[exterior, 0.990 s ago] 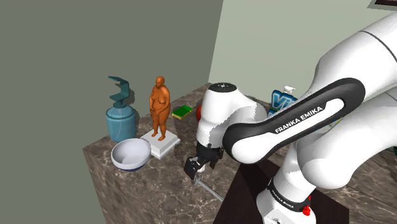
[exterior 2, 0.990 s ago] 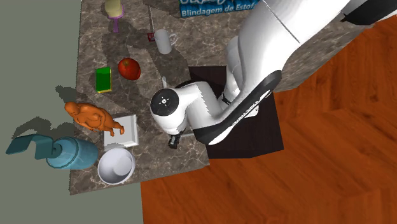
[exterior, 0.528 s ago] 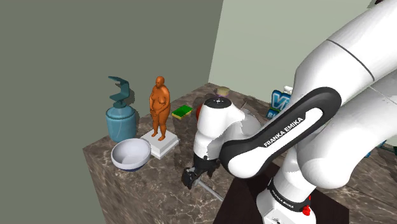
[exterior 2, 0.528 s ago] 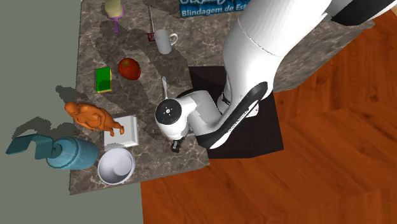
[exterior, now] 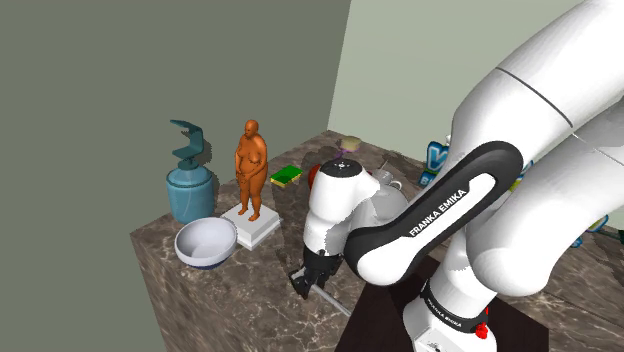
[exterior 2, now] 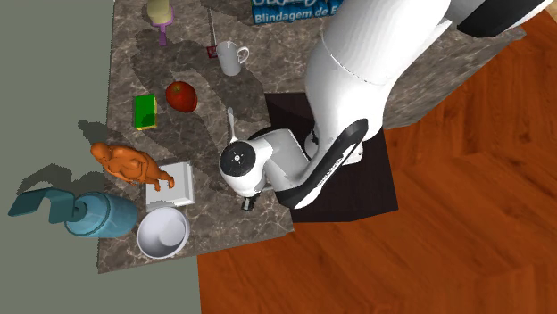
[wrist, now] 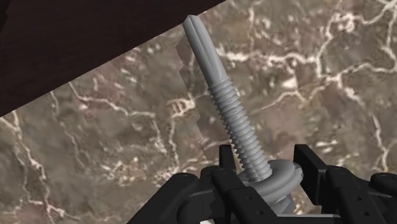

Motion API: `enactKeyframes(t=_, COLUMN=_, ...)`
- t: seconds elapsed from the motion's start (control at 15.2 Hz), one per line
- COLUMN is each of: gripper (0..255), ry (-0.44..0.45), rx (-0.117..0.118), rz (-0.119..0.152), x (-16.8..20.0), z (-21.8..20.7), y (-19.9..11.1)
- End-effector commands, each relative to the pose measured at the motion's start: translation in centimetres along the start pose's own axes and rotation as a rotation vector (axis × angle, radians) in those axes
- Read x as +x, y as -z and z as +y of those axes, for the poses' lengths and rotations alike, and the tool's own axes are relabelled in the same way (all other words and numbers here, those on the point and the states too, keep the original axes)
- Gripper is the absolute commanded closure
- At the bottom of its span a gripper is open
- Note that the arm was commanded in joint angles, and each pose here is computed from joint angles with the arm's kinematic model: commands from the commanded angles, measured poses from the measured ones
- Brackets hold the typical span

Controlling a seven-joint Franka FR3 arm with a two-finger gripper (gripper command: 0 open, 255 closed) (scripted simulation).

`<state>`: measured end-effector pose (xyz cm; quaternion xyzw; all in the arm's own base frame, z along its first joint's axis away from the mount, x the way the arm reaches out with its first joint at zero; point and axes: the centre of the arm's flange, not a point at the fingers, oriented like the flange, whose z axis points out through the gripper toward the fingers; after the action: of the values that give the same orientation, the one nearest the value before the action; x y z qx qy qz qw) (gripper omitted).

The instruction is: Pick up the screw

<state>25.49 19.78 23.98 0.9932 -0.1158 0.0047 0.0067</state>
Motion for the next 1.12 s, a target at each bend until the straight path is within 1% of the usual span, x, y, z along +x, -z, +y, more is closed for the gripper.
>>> enactKeyframes(t=0.0, gripper=255, ry=0.0, rx=-0.001, rz=-0.001, x=0.0, z=0.0, y=0.0)
enactKeyframes(t=0.26, gripper=255, ry=0.0, rx=-0.001, rz=-0.001, x=0.0, z=0.0, y=-0.1)
enactKeyframes(t=1.06, gripper=255, ry=0.0, rx=-0.001, rz=-0.001, x=0.1, z=0.1, y=6.3)
